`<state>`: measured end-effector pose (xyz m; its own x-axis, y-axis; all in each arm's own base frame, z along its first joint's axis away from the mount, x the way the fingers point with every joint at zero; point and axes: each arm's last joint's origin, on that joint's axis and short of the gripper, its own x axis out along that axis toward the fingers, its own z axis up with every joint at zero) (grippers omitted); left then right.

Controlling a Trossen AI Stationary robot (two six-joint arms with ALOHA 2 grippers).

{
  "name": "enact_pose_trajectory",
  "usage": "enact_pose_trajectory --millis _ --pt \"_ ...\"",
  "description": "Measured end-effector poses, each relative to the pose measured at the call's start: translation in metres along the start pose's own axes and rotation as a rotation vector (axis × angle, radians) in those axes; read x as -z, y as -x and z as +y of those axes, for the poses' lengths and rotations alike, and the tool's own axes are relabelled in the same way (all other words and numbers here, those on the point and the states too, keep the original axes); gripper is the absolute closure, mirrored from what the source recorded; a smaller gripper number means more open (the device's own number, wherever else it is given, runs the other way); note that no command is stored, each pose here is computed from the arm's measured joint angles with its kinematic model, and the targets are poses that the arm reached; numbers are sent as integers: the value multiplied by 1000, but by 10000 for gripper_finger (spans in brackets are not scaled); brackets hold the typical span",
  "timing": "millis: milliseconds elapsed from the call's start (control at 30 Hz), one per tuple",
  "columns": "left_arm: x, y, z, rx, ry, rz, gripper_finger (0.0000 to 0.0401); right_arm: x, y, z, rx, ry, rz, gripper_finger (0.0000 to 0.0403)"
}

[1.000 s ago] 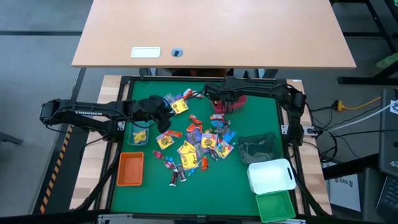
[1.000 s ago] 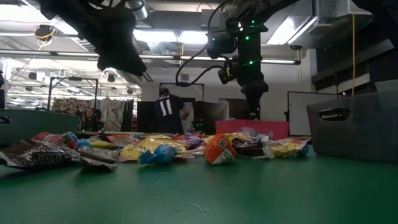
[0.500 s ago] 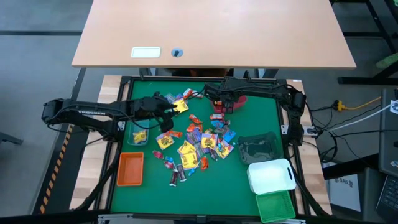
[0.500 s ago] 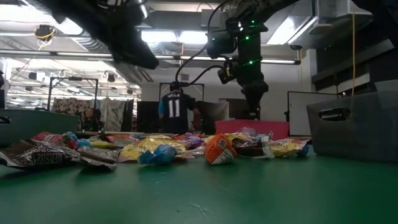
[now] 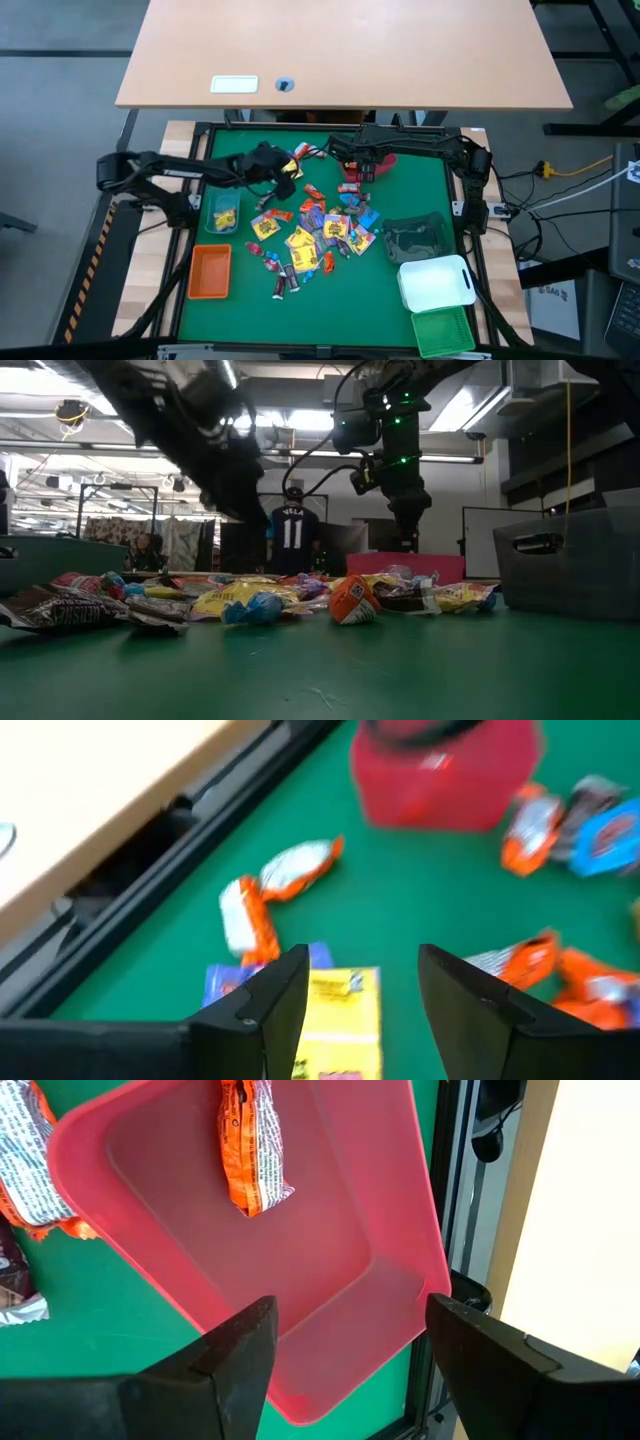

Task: Sort candy
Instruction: Put the yellow candy into the blue bin

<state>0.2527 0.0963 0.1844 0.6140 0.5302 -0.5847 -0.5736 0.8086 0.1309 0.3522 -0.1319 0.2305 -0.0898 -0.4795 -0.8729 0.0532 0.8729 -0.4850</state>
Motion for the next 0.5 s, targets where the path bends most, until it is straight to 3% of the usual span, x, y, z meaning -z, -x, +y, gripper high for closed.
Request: enact_pose_trajectory --millis 267,500 --pt "20 -28 8 -49 -3 124 226 0 0 0 0 0 0 148" --pt "35 -44 8 -28 -11 209 227 0 0 0 0 0 0 148"
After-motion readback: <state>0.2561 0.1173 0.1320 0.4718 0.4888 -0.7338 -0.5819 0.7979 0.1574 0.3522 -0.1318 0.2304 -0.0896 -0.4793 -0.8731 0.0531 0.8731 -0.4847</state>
